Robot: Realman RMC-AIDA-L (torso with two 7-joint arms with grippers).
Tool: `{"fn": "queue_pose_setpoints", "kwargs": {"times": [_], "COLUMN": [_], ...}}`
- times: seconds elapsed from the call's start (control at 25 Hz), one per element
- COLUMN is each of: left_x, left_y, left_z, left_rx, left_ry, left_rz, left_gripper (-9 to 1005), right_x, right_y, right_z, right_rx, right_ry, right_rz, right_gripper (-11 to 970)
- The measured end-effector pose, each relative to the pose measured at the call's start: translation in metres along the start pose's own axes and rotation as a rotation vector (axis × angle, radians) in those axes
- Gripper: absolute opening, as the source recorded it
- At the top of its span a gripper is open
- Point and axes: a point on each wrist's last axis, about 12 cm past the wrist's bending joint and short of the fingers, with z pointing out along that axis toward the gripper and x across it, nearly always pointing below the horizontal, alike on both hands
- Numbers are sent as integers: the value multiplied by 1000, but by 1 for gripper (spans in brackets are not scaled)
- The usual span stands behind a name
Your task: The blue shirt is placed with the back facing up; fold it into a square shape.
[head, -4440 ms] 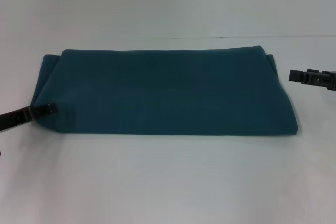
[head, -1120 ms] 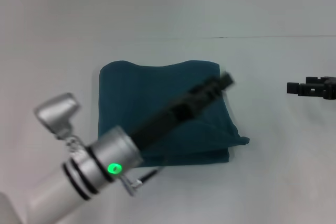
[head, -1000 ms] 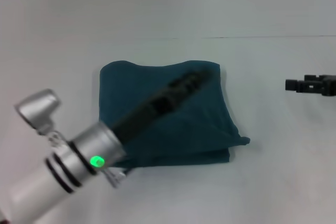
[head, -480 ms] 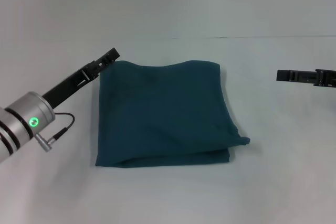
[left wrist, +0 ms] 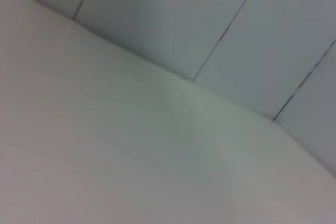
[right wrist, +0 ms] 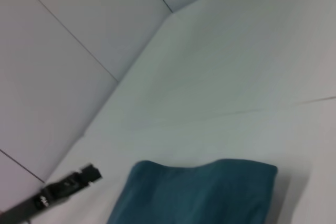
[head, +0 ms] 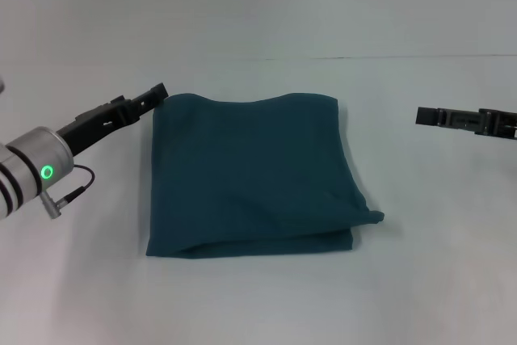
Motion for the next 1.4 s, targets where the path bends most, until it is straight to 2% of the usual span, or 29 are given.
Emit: {"fn": "queue_pose_setpoints", "kwargs": {"times": [0.12, 0.48, 0.84, 1.4], "left_x": [2, 9, 10, 13], "left_y": [-2, -20, -18, -22], "left_z": [7, 29, 30, 34], "left_rx": [-32, -36, -69, -63], "left_ry": [30, 114, 125, 154], "left_rz": [45, 122, 137, 170], "left_gripper": [922, 894, 865, 821], "right_x": [-1, 1, 5, 8], "right_y": [1, 3, 3, 4], "right_z": [0, 6, 7, 10], "right_rx": [-9, -12, -12, -14], "right_ry": [-6, 1, 2, 3], "right_rz": [17, 28, 35, 36], "right_gripper": [914, 914, 914, 912]}}
